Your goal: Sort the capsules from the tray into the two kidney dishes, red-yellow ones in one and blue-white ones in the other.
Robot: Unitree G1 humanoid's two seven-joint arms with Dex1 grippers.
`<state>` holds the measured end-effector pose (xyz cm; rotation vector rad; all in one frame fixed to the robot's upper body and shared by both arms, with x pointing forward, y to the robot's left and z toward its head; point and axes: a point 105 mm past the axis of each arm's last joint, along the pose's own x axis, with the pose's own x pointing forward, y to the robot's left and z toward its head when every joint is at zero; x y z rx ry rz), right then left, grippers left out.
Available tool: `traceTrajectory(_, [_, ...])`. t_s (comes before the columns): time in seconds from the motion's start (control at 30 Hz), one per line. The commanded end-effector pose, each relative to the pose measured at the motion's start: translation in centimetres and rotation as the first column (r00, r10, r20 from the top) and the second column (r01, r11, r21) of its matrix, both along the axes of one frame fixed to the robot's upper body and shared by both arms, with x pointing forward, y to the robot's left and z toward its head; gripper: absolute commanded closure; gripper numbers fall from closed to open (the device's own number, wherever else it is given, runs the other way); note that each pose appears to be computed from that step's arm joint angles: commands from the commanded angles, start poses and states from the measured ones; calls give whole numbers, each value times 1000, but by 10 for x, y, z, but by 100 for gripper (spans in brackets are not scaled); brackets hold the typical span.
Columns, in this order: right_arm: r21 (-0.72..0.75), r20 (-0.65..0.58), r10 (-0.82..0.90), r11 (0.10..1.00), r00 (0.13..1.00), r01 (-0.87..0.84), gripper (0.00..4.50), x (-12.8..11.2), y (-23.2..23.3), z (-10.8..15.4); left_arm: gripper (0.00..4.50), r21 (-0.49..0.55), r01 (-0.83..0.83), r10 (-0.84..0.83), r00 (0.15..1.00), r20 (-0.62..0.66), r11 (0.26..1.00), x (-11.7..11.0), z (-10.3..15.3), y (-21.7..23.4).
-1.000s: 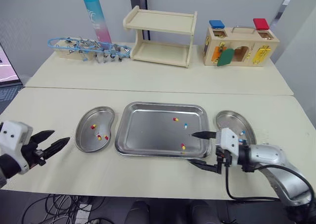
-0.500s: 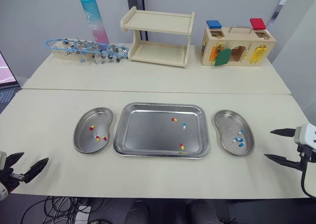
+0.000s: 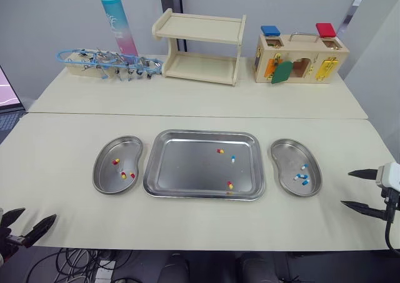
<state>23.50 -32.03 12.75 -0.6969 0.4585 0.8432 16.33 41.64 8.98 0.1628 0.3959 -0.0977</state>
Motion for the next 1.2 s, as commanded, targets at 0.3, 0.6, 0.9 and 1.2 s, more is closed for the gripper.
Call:
traceTrajectory(0.3, [301, 133, 185, 928, 974, -218, 0, -37, 124, 11, 1, 24, 340, -340, 934, 109, 940, 44, 54, -64])
traceTrajectory(0.6, [429, 147, 104, 889, 984, -158, 0, -42, 186, -14, 1, 75, 733, -736, 670, 94, 676, 85, 78, -164])
traceTrajectory(0.9, [481, 138, 2, 874, 990, -69, 0, -30, 201, -19, 1, 107, 939, -945, 319, 80, 326, 133, 76, -260])
traceTrajectory(1.2, [515, 129, -43, 857, 991, -30, 0, -27, 215, -13, 189, 185, 954, -972, 235, 21, 235, 196, 59, -307])
